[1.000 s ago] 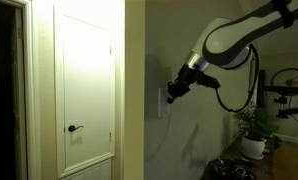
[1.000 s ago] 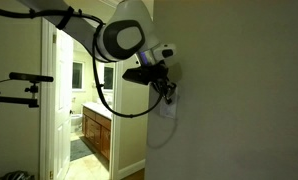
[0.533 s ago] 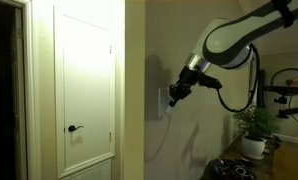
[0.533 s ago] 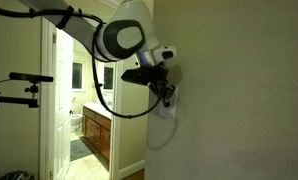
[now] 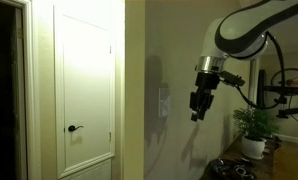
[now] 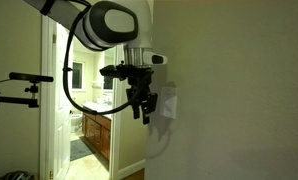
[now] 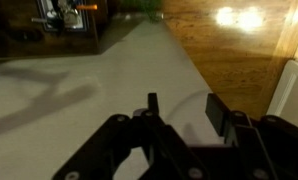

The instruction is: Turn on the light switch

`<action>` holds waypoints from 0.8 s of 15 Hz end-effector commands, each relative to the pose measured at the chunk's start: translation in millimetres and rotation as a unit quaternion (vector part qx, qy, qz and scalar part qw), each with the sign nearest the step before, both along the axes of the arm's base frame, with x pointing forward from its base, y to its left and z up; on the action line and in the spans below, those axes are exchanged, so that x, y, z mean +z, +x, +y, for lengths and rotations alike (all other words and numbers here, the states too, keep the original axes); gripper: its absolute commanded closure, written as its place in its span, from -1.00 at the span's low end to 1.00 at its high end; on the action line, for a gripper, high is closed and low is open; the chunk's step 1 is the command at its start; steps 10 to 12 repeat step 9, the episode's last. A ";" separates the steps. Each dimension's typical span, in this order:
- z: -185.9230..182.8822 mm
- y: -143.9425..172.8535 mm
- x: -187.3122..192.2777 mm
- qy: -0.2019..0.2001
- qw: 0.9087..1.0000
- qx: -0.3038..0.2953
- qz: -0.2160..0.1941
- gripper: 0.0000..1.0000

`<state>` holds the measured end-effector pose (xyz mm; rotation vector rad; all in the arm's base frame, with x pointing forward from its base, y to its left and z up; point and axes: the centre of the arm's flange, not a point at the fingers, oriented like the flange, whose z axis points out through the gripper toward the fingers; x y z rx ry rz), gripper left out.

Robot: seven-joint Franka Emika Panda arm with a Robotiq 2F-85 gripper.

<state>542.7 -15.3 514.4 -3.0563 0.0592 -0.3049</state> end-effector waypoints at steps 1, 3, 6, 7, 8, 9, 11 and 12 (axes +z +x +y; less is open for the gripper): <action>1.1 -40.4 -17.2 0.009 0.996 0.006 0.084 -0.71; 4.4 -51.0 -28.8 0.007 0.992 0.010 0.122 -0.96; 5.2 -37.2 -35.5 0.005 0.992 0.011 0.127 -0.84; 6.4 -39.7 -39.0 0.005 0.991 0.013 0.133 -0.96; 7.3 -41.3 -40.7 0.004 0.991 0.014 0.135 -1.00; 7.9 -42.2 -41.2 0.004 0.991 0.014 0.136 -1.00; 7.9 -42.2 -41.2 0.004 0.991 0.014 0.136 -1.00; 7.9 -42.2 -41.2 0.004 0.991 0.014 0.136 -1.00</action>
